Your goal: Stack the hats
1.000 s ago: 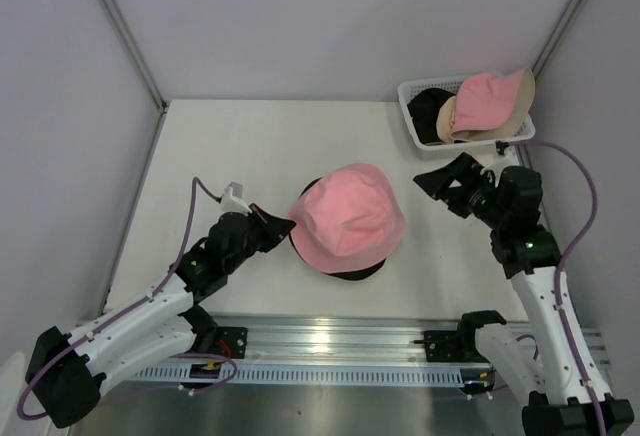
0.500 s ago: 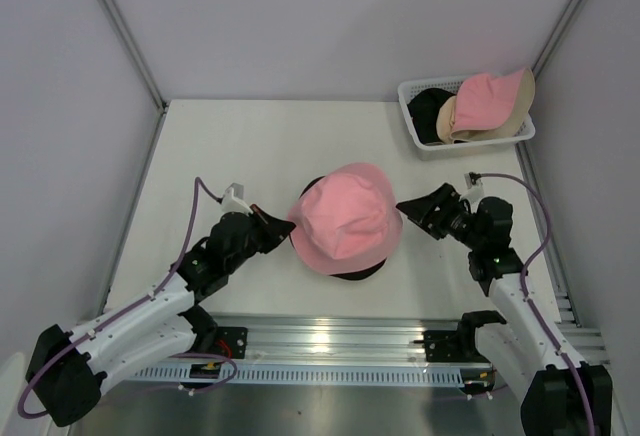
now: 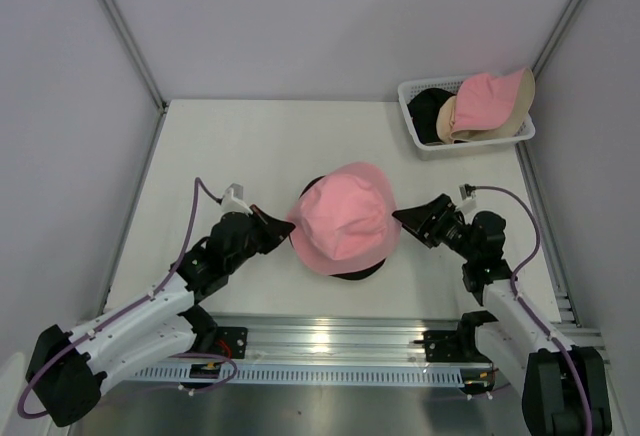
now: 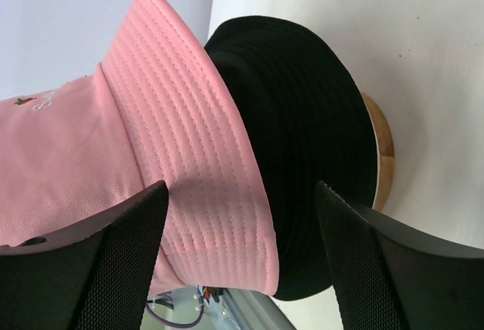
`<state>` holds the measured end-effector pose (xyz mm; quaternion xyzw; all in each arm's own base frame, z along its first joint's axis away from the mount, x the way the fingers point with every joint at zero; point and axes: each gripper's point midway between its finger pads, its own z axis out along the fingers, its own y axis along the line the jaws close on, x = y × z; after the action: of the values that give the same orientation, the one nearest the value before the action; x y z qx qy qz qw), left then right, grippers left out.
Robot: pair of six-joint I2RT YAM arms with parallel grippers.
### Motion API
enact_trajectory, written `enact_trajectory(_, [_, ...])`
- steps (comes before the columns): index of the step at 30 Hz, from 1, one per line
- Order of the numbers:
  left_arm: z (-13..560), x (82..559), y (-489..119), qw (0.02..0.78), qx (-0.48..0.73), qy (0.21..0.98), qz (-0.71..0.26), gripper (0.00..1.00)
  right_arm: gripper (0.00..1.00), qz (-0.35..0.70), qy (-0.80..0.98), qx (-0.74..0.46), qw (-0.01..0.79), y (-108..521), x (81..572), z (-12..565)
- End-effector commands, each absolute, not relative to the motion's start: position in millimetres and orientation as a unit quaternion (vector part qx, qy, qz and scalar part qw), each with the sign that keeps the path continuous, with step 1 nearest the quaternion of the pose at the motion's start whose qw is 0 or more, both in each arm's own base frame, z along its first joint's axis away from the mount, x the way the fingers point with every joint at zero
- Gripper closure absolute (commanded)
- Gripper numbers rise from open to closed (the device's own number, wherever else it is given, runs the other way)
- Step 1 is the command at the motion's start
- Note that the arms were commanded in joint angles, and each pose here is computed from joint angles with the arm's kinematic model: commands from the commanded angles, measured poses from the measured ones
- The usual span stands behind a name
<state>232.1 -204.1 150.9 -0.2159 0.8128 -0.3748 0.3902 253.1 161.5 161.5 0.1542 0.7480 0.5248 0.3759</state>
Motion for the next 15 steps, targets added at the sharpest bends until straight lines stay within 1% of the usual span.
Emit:
enact_trajectory(1, [165.9,236.3,-201.0,0.402,-0.217,0.813,-0.362,0.99,0.18,0.556,0.716,0.111,0.408,169.3,254.8,181.0])
enact_trajectory(2, [161.8,235.6,-199.1,0.397,-0.216,0.82,-0.35,0.99,0.18,0.558,0.713,0.11,0.41,169.5,257.6,181.0])
enact_trajectory(4, [173.8,238.4,-200.9,0.401,-0.212,0.82,-0.349,0.99,0.17,0.551,0.713,0.106,0.42,168.1,264.6,184.6])
enact_trajectory(5, [168.8,237.1,-197.3,0.396,-0.214,0.829,-0.334,0.99,0.15,0.543,0.721,0.111,0.416,167.0,269.2,180.7])
enact_trajectory(6, [178.1,240.5,-198.4,0.4,-0.213,0.827,-0.334,0.99,0.11,0.538,0.716,0.107,0.43,165.1,277.5,191.0])
enact_trajectory(9, [177.2,246.4,-190.7,0.4,-0.207,0.837,-0.31,0.99,0.06,0.523,0.725,0.103,0.436,161.0,294.0,194.2])
enact_trajectory(10, [180.2,252.6,-184.2,0.406,-0.209,0.837,-0.301,0.99,0.05,0.524,0.72,0.094,0.446,161.7,302.2,209.2])
enact_trajectory(13, [184.9,265.4,-176.4,0.407,-0.2,0.842,-0.291,0.99,0.01,0.532,0.711,0.104,0.448,157.6,316.1,222.0])
enact_trajectory(14, [189.4,269.8,-176.4,0.408,-0.196,0.843,-0.291,0.99,0.01,0.547,0.694,0.109,0.454,157.0,318.2,233.1])
enact_trajectory(15, [182.0,273.8,-172.8,0.398,-0.193,0.853,-0.279,0.99,0.0,0.555,0.69,0.111,0.452,157.6,319.8,234.9])
